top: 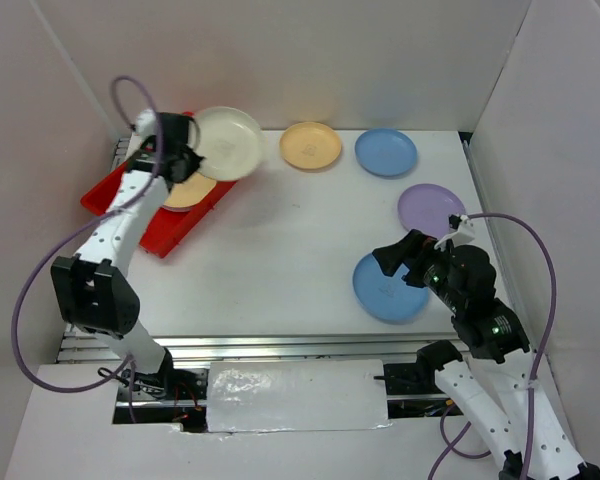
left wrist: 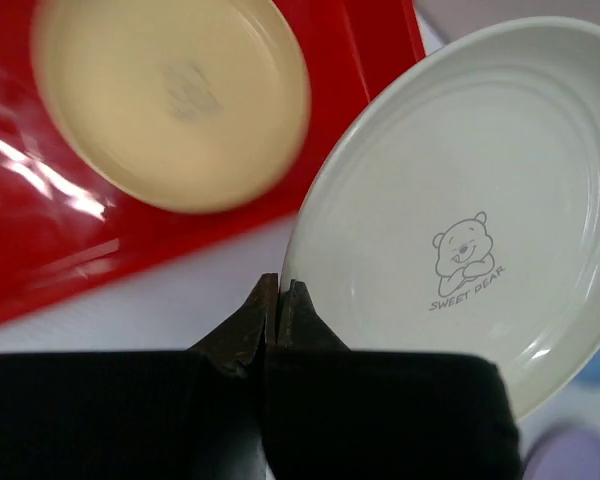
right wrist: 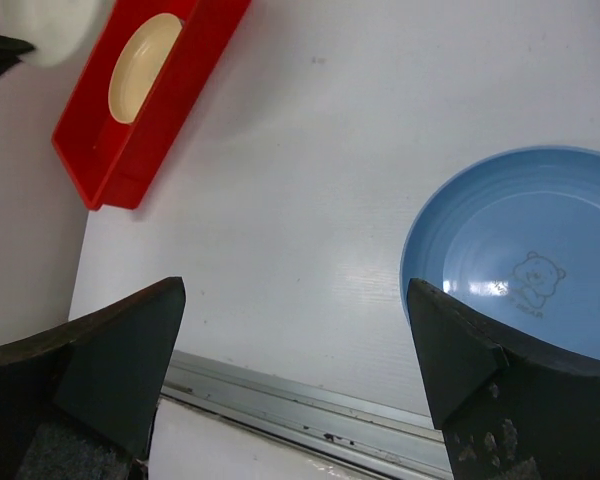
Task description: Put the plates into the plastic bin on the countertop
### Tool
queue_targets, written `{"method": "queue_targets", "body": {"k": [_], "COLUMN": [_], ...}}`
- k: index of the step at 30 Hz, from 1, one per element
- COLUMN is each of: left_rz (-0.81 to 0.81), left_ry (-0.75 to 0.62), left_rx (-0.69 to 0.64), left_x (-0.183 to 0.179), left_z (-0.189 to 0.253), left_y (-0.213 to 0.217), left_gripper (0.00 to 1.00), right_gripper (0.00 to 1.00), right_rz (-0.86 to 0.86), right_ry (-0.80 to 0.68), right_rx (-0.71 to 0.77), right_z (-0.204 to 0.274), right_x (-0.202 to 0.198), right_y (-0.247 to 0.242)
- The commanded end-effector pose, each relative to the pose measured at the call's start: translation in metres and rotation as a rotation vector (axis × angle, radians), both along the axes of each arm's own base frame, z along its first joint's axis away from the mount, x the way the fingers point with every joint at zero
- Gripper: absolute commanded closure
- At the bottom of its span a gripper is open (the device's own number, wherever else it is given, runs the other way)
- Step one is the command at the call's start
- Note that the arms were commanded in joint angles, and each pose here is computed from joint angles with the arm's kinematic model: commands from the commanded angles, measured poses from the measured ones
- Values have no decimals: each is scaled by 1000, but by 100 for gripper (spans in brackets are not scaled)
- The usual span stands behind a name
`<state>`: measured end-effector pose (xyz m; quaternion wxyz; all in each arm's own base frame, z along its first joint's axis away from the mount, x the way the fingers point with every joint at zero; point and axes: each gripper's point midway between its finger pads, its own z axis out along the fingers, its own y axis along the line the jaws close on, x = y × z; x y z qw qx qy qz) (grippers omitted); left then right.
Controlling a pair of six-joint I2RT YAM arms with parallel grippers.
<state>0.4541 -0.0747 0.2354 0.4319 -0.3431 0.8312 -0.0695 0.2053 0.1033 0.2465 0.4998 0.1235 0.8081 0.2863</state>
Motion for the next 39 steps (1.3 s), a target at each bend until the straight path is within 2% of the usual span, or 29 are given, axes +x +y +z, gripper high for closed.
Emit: {"method": "queue_targets", "body": {"k": [1,2,5,7,9,10,11,14,20,21,22,23,24,25,26,28,29,31,33,35,37,39], "left_rz": [184,243,313,342,362,369,395,449,458,431,416,406,403,381,370,330,319,255,189,60,-115,-224], "left_ry": [124,149,181,200,180,227,239,281,158,185,194,186,232,233,247,196,212,170,150,167,155,78], "left_rx": [-8,-21,-71,-82,-75,-60,-34,-4,-56,-65,-72,-79,-86,-106,-114,-149,-160,-189,-167,-140,-109,-68], "left_x": [0,1,15,25,40,45,46,39,34,34,36,42,36,37,33,35,27,25,19,11,-9,-23], "left_z": [-35,-43,-67,-85,-82,-100,-93,-107,-85,-90,-90,-82,-91,-90,-95,-84,-93,-76,-63,-55,-48,-31], "left_y": [73,100,134,144,156,161,168,183,194,189,190,189,187,182,181,174,170,157,142,97,29,-17], "left_gripper": [100,100,100,100,100,100,100,100,100,90,74,41,25,5,1,1,1,1,1,1,1,1], "right_gripper": [0,0,0,0,0,0,0,0,0,0,0,0,0,0,0,0,0,0,0,0,0,0], "right_rz": [42,51,64,62,61,63,68,65,80,90,92,95,95,92,91,86,87,80,70,61,48,12], "right_ry": [-19,-12,2,10,32,43,51,73,68,70,71,69,68,67,61,53,49,46,38,36,33,37], "right_rx": [26,30,30,25,7,1,-11,-28,-15,-10,-11,-7,-7,-4,-3,0,-1,-5,-9,-12,-11,-22], "right_z": [1,-1,-7,-11,-19,-22,-26,-37,-39,-37,-36,-35,-34,-34,-32,-28,-27,-23,-20,-18,-15,-11], "right_x": [10,10,14,18,21,21,21,23,24,24,25,24,24,23,23,22,21,19,19,20,20,20], "right_y": [11,13,17,18,17,17,17,16,20,22,22,23,23,22,22,21,21,19,16,15,12,6]}}
